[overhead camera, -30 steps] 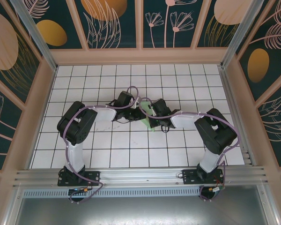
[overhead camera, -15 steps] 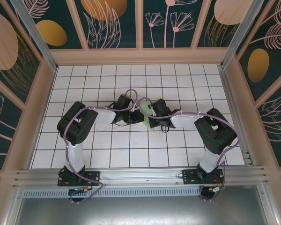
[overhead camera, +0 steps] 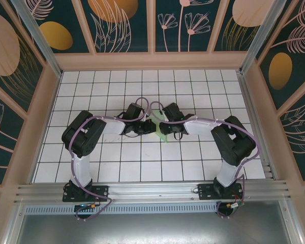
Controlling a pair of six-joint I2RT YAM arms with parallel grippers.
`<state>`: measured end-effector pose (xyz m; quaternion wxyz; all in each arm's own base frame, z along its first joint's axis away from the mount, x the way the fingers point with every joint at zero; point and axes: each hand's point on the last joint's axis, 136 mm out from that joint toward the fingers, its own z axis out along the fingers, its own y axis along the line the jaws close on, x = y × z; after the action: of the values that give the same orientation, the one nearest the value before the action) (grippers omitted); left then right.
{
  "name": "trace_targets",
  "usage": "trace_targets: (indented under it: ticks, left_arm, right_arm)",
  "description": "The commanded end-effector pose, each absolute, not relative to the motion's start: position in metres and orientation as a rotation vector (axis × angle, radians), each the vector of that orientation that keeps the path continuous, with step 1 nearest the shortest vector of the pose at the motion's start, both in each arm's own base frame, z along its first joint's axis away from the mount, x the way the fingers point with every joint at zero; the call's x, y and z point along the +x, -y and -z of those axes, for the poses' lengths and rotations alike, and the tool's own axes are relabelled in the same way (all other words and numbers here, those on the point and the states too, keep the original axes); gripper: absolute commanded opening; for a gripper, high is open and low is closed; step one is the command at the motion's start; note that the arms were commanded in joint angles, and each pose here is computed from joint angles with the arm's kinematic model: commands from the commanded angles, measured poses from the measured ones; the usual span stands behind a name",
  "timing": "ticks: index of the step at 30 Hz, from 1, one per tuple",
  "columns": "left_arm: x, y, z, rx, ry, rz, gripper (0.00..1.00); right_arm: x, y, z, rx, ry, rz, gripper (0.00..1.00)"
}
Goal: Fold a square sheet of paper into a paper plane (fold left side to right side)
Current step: Third fold the triangle at the center of the table.
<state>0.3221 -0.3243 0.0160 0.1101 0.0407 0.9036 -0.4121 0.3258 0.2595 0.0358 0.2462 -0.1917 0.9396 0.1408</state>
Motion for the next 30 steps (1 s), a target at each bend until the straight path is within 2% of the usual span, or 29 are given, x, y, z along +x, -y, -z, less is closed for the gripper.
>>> trace_targets:
  ticks: [1, 5, 7, 11, 15, 30]
  left_arm:
    - [0.303, 0.302, 0.029, 0.036, -2.804, 1.051, 0.11]
    - [0.304, 0.303, 0.028, 0.034, -2.801, 1.055, 0.11]
    - [0.305, 0.303, 0.026, 0.037, -2.797, 1.056, 0.11]
    - [0.306, 0.303, 0.024, 0.039, -2.794, 1.050, 0.11]
    - [0.306, 0.303, 0.024, 0.038, -2.792, 1.046, 0.11]
    - [0.306, 0.302, 0.024, 0.036, -2.796, 1.039, 0.11]
  right_arm:
    - [0.339, -0.259, -0.073, -0.493, -2.500, -0.429, 0.36]
    - [0.327, -0.254, -0.087, -0.475, -2.495, -0.478, 0.44]
    - [0.313, -0.256, -0.091, -0.474, -2.502, -0.562, 0.45]
    - [0.273, -0.276, -0.102, -0.503, -2.495, -0.897, 0.33]
    - [0.246, -0.289, -0.102, -0.504, -2.488, -1.138, 0.29]
    - [0.256, -0.286, -0.048, -0.496, -2.657, -0.998, 0.29]
